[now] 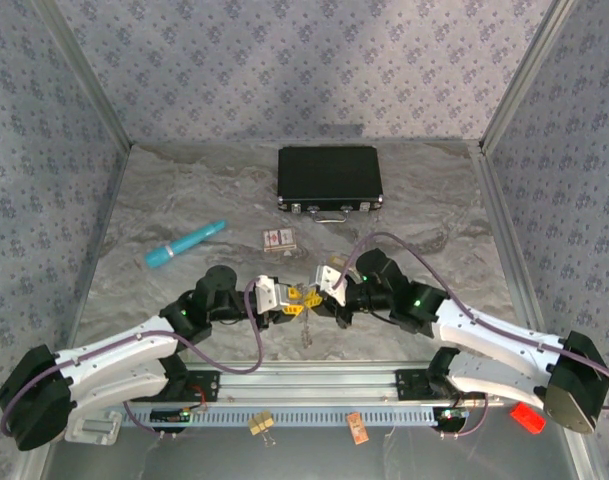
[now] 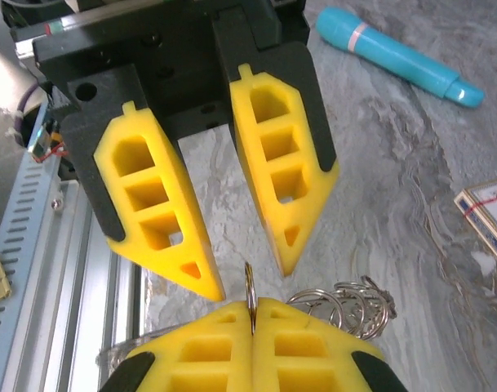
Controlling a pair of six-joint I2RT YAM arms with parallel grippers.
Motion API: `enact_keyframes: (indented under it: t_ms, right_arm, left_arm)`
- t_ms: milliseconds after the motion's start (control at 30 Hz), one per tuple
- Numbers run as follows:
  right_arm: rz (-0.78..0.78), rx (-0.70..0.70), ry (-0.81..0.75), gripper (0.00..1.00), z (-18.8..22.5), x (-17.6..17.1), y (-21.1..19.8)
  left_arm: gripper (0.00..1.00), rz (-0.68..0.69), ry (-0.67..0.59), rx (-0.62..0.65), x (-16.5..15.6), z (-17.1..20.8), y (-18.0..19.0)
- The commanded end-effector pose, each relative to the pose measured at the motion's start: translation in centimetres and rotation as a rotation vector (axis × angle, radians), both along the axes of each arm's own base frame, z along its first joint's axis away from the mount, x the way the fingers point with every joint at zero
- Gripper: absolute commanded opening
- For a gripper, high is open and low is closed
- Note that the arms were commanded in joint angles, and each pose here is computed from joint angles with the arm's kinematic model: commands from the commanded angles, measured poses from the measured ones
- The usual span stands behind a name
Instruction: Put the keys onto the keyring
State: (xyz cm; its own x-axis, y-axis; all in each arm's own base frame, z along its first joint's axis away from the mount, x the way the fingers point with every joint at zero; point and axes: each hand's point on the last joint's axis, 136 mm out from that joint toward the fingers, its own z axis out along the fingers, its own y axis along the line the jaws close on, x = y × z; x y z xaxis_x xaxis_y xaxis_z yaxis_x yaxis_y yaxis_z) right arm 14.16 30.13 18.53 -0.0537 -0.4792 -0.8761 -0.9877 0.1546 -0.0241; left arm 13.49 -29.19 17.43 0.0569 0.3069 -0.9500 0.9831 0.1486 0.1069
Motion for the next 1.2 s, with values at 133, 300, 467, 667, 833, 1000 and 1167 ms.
enact_keyframes:
  t_ms: [133, 300, 467, 667, 833, 1000, 1167]
  right_arm:
    - [0.026, -0.177, -0.081, 0.0, 0.9, 0.3, -0.4]
    - [0.059, -0.191, -0.103, 0.0, 1.5, 0.0, 0.4]
    - [0.087, -0.248, -0.125, 0.0, 1.1, -0.1, 1.1]
    - [0.118, -0.23, -0.126, 0.0, 1.5, -0.6, 1.8]
    - [0.051, -0.118, -0.119, 0.28, 2.2, 0.0, 0.9]
    - [0.004, -0.003, -0.036, 0.33, 1.8, 0.3, 0.3]
    - [0.021, 0.027, -0.01, 0.33, 1.5, -0.1, 0.6]
  left_arm:
    - [0.25, -0.002, -0.036, 0.031, 0.2, 1.2, 0.0]
    - [0.24, -0.006, -0.036, 0.027, 0.2, 1.3, -0.2]
    - [0.21, -0.017, -0.036, 0.022, 0.0, 1.5, -0.2]
    - [0.06, -0.03, -0.032, 0.023, -0.2, 1.4, -0.3]
    - [0.0, -0.035, -0.041, 0.011, -0.4, 1.6, -0.2]
    - [0.0, -0.042, -0.049, -0.053, -0.6, 2.3, -0.4]
    - [0.0, -0.047, -0.042, -0.075, -0.7, 2.5, -0.4]
